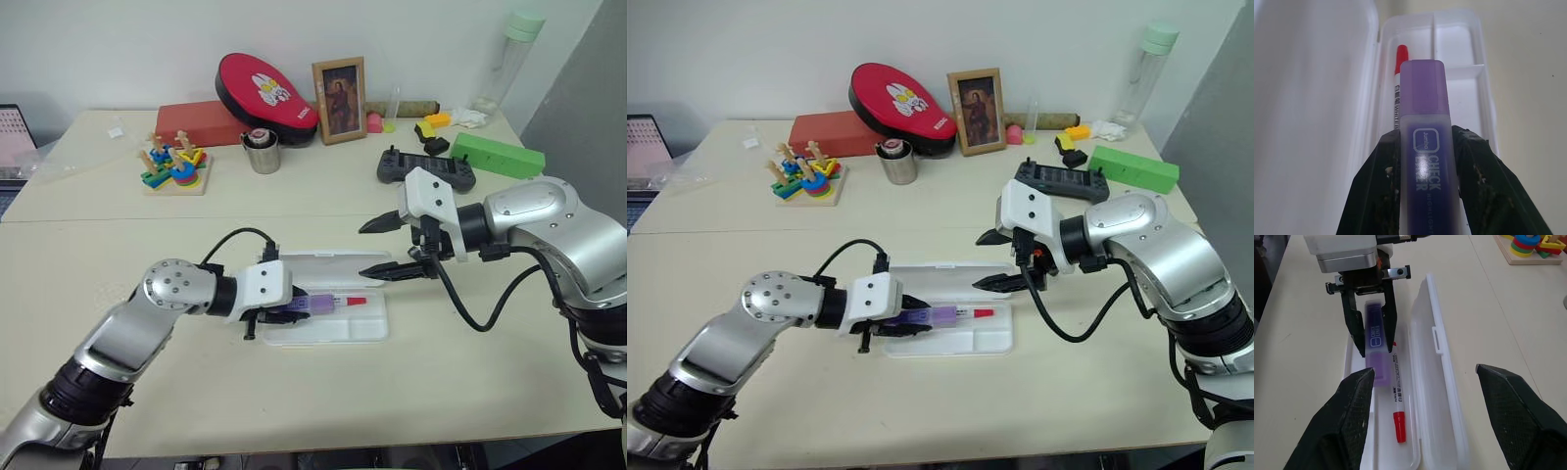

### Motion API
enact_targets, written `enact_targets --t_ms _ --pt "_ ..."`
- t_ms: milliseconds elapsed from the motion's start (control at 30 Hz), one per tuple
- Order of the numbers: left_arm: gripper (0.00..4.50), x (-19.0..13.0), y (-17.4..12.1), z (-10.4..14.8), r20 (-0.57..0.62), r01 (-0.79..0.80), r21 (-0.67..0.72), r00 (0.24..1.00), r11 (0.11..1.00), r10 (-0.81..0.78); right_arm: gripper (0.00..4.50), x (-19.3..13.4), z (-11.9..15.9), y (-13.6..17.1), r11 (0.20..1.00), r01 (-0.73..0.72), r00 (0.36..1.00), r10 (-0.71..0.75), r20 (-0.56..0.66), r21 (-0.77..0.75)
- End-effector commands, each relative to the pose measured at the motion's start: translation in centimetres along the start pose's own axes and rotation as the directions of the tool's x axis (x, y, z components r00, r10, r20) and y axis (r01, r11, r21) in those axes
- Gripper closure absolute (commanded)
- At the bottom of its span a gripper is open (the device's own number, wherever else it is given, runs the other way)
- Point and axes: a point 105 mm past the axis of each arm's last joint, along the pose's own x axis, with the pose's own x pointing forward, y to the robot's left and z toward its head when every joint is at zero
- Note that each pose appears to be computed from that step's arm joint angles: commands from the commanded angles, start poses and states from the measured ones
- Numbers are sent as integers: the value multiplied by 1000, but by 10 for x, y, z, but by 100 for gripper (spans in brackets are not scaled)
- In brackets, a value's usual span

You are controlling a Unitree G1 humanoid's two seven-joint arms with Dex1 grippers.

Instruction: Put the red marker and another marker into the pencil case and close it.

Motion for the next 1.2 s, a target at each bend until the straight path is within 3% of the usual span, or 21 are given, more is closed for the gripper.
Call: enact_targets --t_ms 33,433,1000,1033,1200 --pt "328 3 -2 6 14 19 35 1000 999 -19 104 -3 5 0 999 19 1000 -19 3 -36" --pt "328 5 -25 5 23 90 0 996 996 -90 104 -4 3 2 999 17 1000 -17 -4 -27" --pt "328 15 -22 5 38 57 -14 998 998 -57 104 -5 4 2 1000 20 1000 -20 -3 -23" --pt "258 15 -22 4 37 60 -14 998 998 -59 104 -5 4 2 1000 20 1000 -20 -3 -22" --pt "155 15 -21 3 26 66 2 997 998 -66 104 -5 4 2 1000 25 1000 -25 -3 -19"
